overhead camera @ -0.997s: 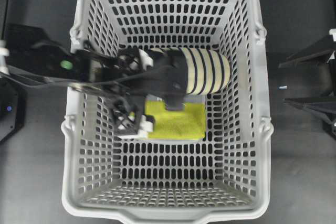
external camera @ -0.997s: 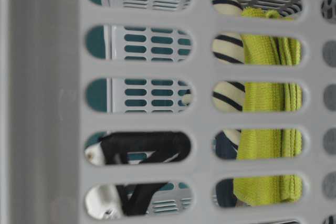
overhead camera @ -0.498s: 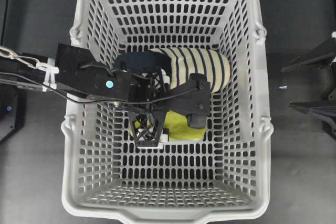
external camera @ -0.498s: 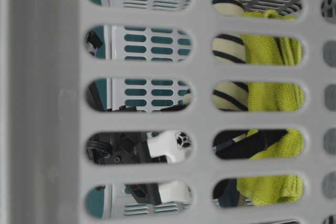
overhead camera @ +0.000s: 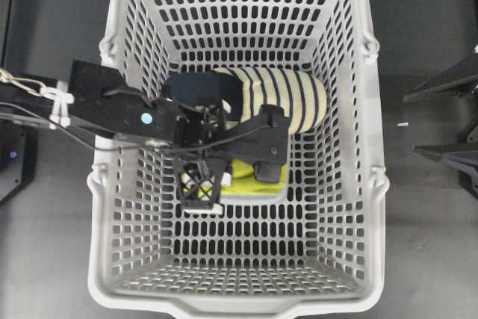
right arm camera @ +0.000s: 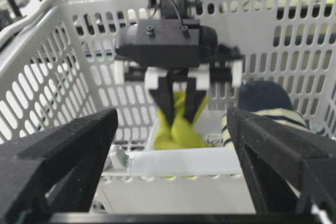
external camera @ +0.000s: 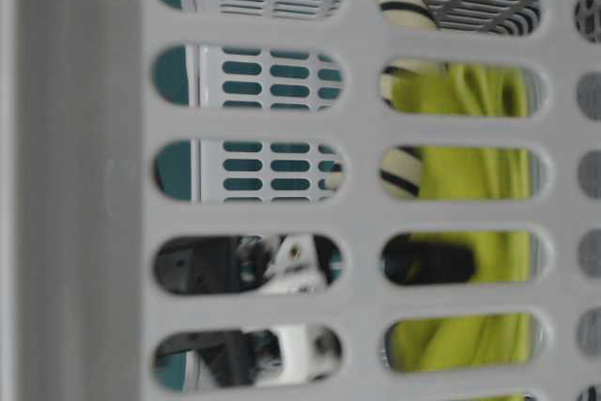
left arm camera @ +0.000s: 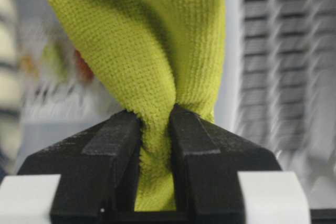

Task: Pick up the yellow cloth from the shopping basket with the left arm.
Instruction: 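Lift the gripped yellow cloth upward out of the basket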

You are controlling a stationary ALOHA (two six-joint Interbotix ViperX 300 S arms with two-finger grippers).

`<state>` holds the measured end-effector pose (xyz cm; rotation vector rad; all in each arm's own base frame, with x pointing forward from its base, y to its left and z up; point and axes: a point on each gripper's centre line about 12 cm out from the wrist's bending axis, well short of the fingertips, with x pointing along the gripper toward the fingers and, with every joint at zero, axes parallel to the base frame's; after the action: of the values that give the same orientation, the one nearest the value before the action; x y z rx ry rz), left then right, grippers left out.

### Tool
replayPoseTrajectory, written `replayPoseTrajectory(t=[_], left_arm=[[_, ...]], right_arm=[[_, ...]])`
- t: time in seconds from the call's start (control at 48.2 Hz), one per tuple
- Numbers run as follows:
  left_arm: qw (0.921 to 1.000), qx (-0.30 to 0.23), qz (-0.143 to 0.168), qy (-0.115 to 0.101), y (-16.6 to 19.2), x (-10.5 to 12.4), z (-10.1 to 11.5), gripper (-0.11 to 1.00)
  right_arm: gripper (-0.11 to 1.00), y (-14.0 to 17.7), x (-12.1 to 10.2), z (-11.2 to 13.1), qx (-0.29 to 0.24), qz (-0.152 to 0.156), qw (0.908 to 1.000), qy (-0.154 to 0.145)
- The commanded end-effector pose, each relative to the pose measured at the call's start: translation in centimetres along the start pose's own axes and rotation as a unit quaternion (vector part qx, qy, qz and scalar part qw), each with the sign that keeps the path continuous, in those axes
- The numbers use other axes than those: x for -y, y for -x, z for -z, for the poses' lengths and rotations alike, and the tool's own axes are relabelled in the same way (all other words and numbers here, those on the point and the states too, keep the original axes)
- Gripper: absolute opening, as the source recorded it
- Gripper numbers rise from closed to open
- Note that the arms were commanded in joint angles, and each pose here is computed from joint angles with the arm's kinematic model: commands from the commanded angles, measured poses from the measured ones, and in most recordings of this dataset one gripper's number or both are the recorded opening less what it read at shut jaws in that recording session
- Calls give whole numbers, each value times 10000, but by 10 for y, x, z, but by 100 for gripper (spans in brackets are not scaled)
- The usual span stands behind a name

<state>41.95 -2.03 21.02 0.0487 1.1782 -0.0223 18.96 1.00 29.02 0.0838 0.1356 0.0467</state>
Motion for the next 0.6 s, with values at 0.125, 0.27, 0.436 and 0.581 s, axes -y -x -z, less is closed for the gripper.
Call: replayPoseTrajectory(t=[0.125, 0.27, 0.436, 0.581], left_arm=[[9971, 759, -26, 39, 86, -3, -40, 14], [9942, 1072, -22, 37, 138, -2, -63, 14], [9941, 1089, -10, 32, 185, 0, -76, 14], [9966, 822, 9, 13, 196, 4, -79, 14]], right_arm=[[80, -1, -1, -3, 75, -22, 10000, -21], [80, 1, -1, 0, 60, -20, 10000, -21], [80, 3, -1, 1, 90, -23, 9999, -36], [80, 4, 0, 3, 98, -26, 9999, -113]])
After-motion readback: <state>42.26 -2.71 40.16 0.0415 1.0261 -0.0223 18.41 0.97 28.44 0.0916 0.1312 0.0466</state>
